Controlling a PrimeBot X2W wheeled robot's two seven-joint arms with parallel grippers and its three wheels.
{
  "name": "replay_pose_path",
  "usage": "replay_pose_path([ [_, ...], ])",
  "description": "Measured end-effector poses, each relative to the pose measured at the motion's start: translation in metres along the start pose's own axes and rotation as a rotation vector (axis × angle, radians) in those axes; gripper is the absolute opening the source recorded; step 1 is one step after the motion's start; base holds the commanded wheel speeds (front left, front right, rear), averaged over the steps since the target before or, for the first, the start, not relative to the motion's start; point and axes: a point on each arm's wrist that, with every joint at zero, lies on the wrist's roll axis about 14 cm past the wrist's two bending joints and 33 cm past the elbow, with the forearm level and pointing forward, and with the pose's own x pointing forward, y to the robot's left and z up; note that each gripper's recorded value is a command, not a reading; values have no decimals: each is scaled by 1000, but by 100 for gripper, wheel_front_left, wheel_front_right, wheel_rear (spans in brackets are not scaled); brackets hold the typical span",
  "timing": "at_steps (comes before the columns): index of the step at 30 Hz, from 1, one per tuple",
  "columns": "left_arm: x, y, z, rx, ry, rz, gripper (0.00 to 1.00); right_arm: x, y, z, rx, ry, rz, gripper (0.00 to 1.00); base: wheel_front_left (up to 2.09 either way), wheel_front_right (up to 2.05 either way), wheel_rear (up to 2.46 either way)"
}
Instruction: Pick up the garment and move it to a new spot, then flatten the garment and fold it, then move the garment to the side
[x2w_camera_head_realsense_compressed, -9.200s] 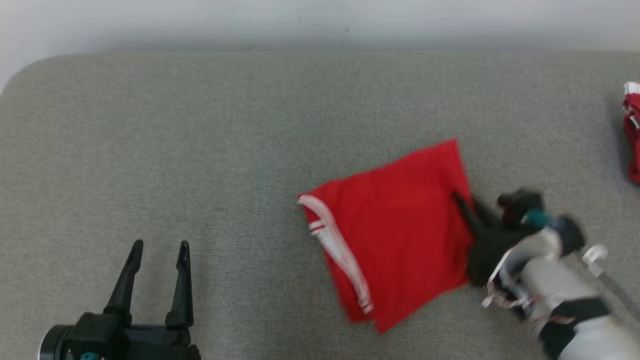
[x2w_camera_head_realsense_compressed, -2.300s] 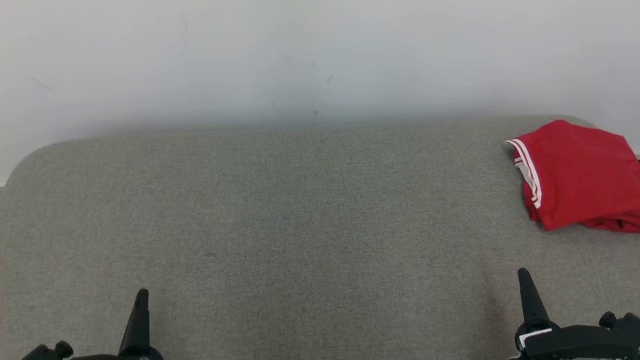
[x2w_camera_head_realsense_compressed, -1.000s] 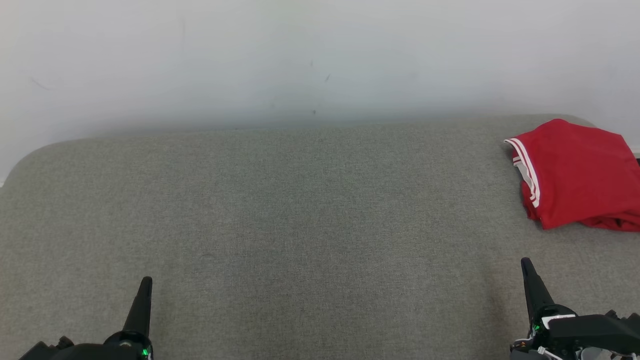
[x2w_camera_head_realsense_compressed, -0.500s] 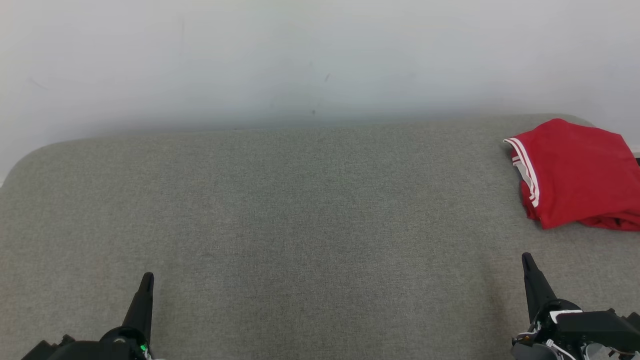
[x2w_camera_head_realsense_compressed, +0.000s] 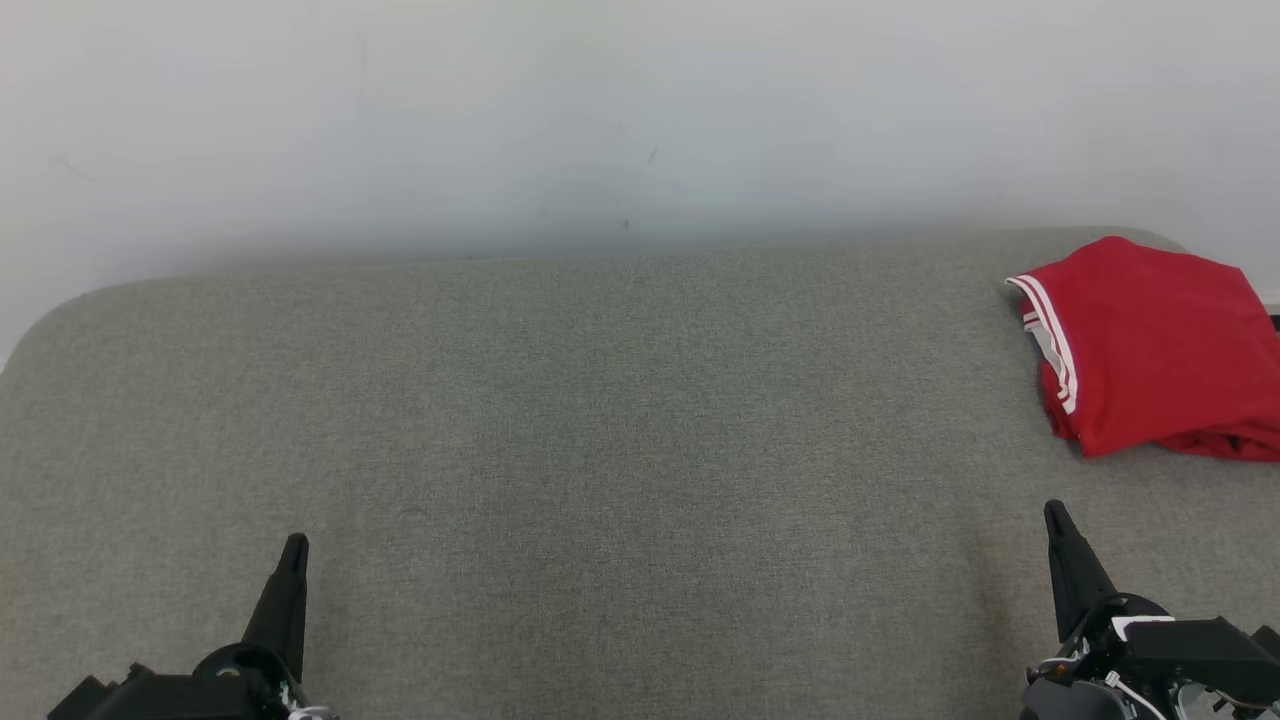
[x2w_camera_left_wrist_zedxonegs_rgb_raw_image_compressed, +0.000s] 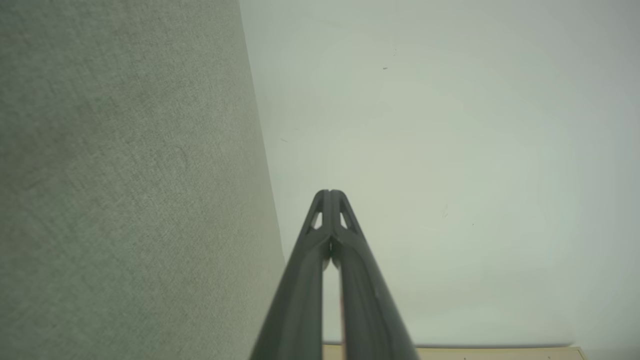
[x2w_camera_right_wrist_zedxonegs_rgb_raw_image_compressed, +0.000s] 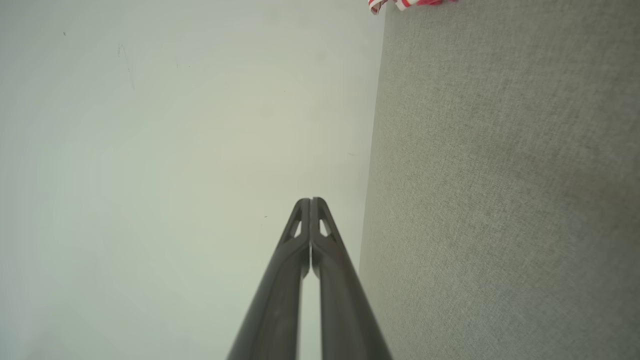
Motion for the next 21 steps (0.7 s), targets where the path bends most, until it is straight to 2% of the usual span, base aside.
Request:
replay_pose_path([
  [21, 0, 0, 0, 0, 0, 0, 0, 0, 0, 0, 2, 0, 0, 0, 0, 0, 0],
])
